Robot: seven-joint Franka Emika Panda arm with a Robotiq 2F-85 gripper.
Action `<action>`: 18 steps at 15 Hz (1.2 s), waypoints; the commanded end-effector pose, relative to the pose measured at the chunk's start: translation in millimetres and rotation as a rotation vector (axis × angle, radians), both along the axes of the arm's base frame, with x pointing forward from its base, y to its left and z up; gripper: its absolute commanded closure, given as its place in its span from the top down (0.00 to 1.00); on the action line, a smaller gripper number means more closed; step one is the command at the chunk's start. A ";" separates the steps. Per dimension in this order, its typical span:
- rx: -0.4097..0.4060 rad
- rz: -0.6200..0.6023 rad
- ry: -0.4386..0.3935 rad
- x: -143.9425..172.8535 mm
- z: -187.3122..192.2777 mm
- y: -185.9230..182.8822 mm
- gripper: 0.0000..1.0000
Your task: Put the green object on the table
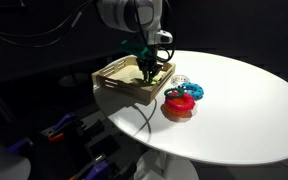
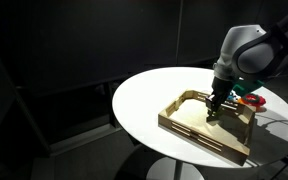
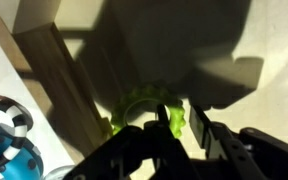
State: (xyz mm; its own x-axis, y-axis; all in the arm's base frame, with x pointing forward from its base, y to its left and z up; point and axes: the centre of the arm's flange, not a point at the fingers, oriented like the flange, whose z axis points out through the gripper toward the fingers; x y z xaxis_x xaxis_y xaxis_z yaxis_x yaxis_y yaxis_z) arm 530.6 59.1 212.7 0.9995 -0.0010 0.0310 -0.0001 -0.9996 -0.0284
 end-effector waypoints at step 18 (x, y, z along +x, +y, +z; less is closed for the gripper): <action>0.000 -0.014 -0.122 9.0 87.9 -12.4 0.07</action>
